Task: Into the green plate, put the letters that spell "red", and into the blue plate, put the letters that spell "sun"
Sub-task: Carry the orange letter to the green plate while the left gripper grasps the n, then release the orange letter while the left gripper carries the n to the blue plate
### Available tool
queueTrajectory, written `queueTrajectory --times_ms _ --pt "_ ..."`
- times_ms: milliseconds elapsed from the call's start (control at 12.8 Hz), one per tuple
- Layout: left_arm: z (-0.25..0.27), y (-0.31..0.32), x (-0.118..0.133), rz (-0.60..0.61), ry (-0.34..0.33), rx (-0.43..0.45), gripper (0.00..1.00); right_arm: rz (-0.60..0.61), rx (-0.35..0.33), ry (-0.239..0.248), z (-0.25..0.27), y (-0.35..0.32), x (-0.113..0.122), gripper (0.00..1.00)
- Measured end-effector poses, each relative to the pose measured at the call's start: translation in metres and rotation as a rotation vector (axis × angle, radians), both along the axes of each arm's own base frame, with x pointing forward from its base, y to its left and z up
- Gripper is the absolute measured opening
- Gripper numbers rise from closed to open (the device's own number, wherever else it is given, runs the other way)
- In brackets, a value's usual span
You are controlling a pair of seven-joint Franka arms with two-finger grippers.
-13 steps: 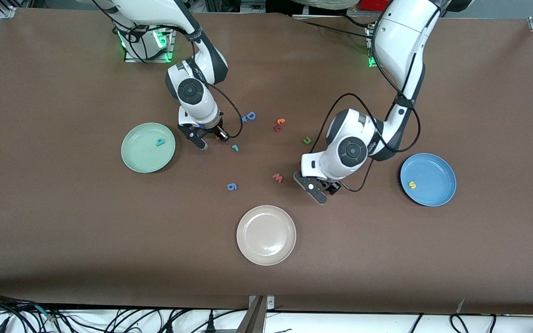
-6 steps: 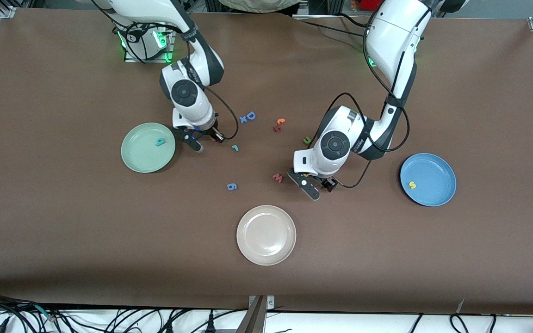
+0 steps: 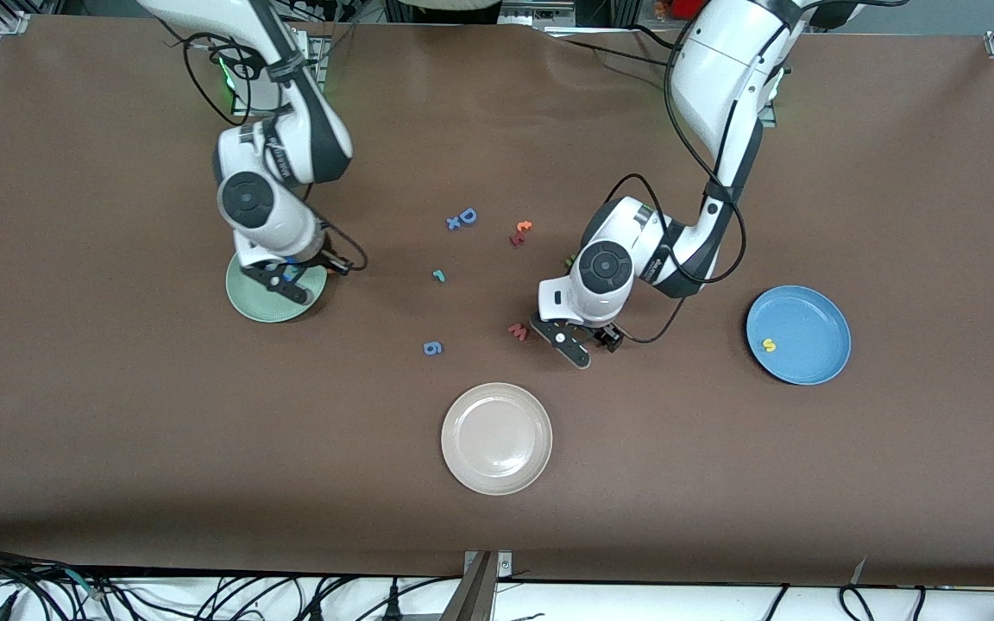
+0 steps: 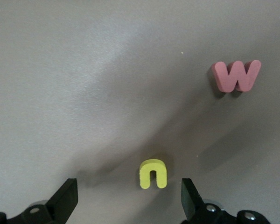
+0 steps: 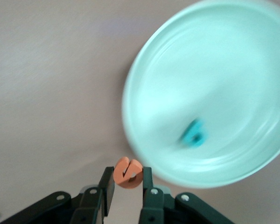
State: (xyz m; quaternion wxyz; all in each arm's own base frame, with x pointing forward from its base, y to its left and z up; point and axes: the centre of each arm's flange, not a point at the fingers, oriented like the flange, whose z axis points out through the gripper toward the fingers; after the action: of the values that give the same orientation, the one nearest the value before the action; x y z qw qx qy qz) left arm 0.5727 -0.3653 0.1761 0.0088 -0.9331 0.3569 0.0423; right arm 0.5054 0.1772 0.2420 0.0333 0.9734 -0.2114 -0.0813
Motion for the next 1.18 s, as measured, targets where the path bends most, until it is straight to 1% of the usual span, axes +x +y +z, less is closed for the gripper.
queueTrajectory --times_ms 157,314,627,705,784,862,941,1019,1097,1176 --pt "-0.005 -0.001 -0.002 0.002 0.0 0.001 0.98 0.053 -0.002 0.039 0.0 -0.047 0.007 0.28" --pt "-0.014 -0.004 -0.003 0.001 -0.008 -0.002 0.98 0.08 -0.005 0.065 -0.006 -0.079 0.007 0.28" --pt "-0.016 -0.005 -0.004 0.004 -0.012 -0.002 0.97 0.08 -0.039 0.122 -0.037 -0.103 0.002 0.28" --pt "-0.015 -0.006 -0.003 0.001 -0.016 -0.002 0.92 0.08 -0.047 0.135 -0.044 -0.108 0.001 0.34" --pt "-0.014 -0.007 -0.004 -0.01 -0.022 0.004 0.85 0.08 -0.052 0.144 -0.05 -0.111 0.0 0.45" --pt "-0.014 -0.008 -0.004 -0.018 -0.025 0.01 0.85 0.081 -0.055 0.149 -0.052 -0.113 0.0 0.56" --pt "-0.013 -0.009 -0.005 -0.024 -0.03 0.011 0.77 0.084 -0.054 0.148 -0.052 -0.113 0.001 0.67" --pt "-0.012 -0.009 -0.004 -0.025 -0.036 0.009 0.65 0.088 -0.052 0.143 -0.05 -0.111 0.003 0.79" --pt "-0.012 -0.009 -0.004 -0.025 -0.038 0.009 0.59 0.094 -0.045 0.137 -0.045 -0.107 0.007 0.9" --pt "-0.013 -0.009 -0.003 -0.026 -0.04 0.009 0.59 0.105 -0.033 0.142 -0.036 -0.098 0.011 0.99"
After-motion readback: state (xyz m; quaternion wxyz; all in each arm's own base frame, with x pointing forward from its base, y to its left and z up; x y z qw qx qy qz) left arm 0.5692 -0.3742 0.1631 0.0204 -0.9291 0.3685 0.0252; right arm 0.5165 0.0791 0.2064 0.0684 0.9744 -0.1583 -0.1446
